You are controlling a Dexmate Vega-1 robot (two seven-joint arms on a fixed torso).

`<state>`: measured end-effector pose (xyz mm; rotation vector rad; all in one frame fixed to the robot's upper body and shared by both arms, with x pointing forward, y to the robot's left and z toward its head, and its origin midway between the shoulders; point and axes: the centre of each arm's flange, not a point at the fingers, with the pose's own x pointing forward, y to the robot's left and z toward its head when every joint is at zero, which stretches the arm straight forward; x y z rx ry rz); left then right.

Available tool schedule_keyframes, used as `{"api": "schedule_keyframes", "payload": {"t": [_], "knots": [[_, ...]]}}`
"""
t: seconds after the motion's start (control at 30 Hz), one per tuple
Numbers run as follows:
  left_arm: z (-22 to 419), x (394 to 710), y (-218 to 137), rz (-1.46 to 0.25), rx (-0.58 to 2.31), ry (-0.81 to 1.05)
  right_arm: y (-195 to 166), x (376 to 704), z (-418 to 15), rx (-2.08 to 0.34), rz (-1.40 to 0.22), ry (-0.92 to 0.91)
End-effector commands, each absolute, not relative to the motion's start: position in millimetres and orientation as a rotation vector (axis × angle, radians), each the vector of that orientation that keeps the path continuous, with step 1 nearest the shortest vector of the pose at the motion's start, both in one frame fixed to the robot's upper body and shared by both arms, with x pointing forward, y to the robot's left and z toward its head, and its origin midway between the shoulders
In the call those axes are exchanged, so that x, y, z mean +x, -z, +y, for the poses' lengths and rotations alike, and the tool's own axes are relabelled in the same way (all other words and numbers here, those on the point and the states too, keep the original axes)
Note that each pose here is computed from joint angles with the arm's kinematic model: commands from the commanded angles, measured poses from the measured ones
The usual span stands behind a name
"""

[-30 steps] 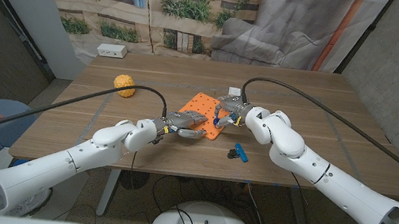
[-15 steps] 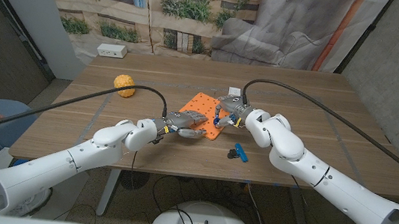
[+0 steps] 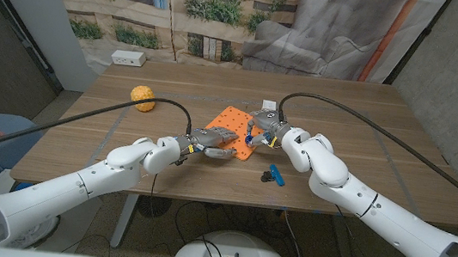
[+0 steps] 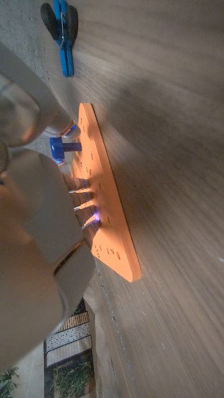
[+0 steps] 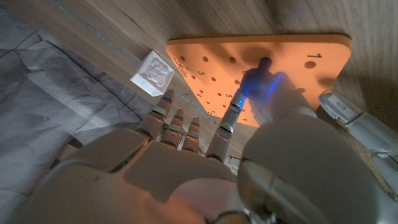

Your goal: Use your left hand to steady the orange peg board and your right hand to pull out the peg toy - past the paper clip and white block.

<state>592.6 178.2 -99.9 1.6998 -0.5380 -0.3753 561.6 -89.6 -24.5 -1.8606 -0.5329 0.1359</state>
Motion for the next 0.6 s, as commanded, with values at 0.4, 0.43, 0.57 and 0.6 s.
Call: {"api": "schedule_keyframes", "payload": {"t": [0.4, 0.43, 0.57, 0.6], "knots": [[177.5, 589.9, 101.1, -0.546, 1.7, 0.378, 28.3, 556.4, -92.7, -1.804, -0.583, -0.09], [177.5, 590.0, 101.1, -0.545, 1.701, 0.379, 28.7, 556.5, -93.1, -1.8, -0.582, -0.087], [177.5, 590.1, 101.1, -0.545, 1.704, 0.38, 28.9, 557.0, -94.0, -1.777, -0.581, -0.085], [177.6, 590.0, 101.1, -0.545, 1.702, 0.378, 28.9, 557.1, -94.0, -1.777, -0.579, -0.088]]}}
